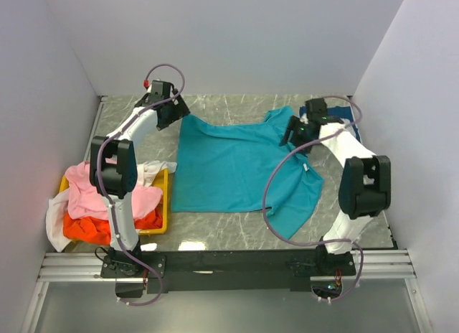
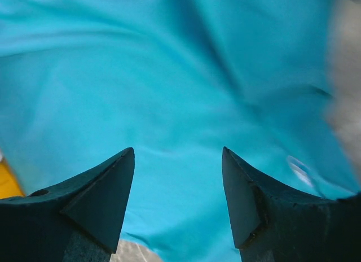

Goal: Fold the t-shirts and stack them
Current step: Flatten the tshirt out

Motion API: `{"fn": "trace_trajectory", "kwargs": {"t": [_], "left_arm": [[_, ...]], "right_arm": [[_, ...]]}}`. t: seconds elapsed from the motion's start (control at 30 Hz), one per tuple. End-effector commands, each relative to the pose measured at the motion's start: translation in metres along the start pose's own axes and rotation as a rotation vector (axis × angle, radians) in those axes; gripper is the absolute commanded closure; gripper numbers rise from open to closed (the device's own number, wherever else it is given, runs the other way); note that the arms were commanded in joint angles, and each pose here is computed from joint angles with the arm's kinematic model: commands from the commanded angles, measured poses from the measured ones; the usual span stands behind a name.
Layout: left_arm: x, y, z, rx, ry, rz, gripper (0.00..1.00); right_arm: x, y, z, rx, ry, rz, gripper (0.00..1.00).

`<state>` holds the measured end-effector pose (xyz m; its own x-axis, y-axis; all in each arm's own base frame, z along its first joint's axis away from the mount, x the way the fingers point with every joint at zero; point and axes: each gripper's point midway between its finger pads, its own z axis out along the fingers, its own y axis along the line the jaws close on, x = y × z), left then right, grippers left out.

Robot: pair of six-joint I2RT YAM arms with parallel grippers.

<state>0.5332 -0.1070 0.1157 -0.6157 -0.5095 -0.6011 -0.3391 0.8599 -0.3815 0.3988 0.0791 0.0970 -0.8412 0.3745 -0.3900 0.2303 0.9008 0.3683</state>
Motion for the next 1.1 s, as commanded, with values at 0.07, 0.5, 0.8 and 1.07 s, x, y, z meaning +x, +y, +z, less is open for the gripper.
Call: {"fn": "trace_trajectory", "kwargs": {"t": [0.07,0.5,0.8,1.07], "left_arm": [[-0.018,-0.015,-0.002,0.053,-0.014,0.016,0.02],[-0.021,-0.002,0.026,0.045,0.034,0.018,0.02],[-0.035,0.020,0.040,0.044,0.051,-0.010,0.01],[-0.056,0.035,0.053,0.067,0.046,-0.040,0.00]], "right_arm": [[-0.015,0.043,0.036,-0.068,0.019,-0.059,0.31],[-0.036,0.025,0.087,0.088,0.068,-0.057,0.32],[-0.022,-0.003,0.101,0.259,0.160,-0.057,0.35],[-0.016,-0.008,0.104,0.302,0.214,-0.048,0.43]]}}
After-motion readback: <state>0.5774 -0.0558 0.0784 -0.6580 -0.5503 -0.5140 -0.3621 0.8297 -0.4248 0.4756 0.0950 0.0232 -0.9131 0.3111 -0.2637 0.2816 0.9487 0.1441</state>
